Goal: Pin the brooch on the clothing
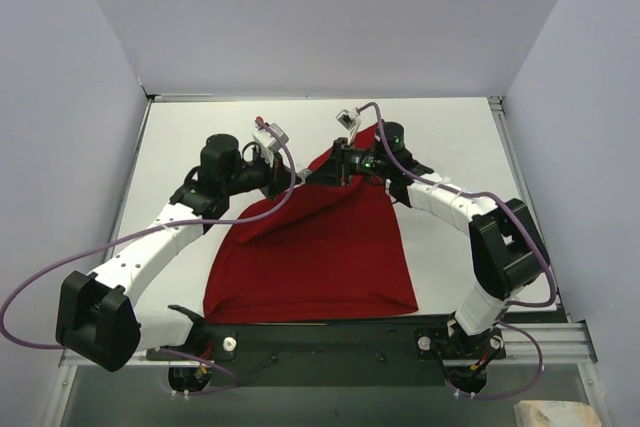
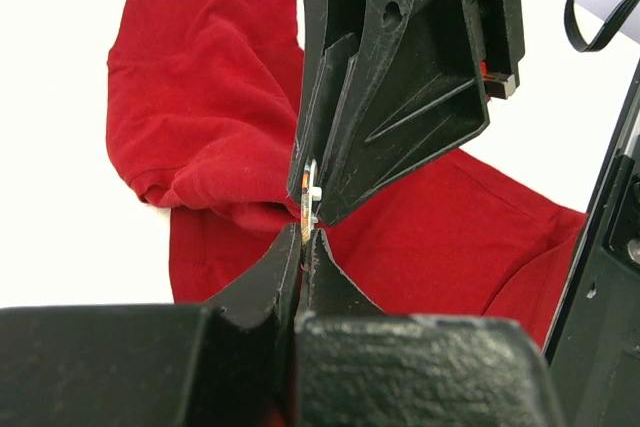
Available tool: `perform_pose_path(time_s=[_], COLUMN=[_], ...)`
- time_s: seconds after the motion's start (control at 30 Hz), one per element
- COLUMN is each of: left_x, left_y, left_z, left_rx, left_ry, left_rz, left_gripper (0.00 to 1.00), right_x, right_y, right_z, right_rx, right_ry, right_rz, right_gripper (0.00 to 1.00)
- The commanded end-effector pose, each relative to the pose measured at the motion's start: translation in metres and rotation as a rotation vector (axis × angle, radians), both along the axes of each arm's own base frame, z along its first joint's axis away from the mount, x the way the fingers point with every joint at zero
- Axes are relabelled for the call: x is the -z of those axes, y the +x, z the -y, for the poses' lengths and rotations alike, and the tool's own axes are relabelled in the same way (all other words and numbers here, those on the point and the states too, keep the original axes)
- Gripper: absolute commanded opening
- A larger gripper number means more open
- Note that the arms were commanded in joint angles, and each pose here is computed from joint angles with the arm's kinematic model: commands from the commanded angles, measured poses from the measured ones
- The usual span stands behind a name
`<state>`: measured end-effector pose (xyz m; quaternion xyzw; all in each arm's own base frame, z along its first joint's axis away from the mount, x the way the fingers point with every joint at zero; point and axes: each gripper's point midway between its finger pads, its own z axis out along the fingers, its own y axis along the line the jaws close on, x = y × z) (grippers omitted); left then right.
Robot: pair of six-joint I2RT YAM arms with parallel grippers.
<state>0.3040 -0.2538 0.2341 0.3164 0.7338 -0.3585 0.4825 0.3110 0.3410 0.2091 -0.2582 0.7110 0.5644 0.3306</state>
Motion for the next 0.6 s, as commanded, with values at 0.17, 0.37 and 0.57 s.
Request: perform_pose_path(time_s=[0.17, 0.37, 0.57], left_x=[-0.0365, -0.0367, -0.0402], left_y=[-0.0085, -0.0087, -0.0084], left_z=[0.0188, 0.0186, 0.0160], left_rx=[0.099, 0.099, 0.081], left_ry=[-0.061, -0.062, -0.065], left_rz=[0.090, 0.092, 0.106], left_gripper=[0.00, 0.00, 0.00], right_x=[-0.0277, -0.0317, -0.0325], right_y=[-0.0025, -0.0022, -0.0051], right_z=[-0.0216, -0.0214, -0.0198], right_rx=[-0.030, -0.025, -0.028], right_ry=[0.048, 0.055, 0.059], right_rz=[0.093, 0.099, 0.111], right_gripper=[0.08, 0.07, 0.07])
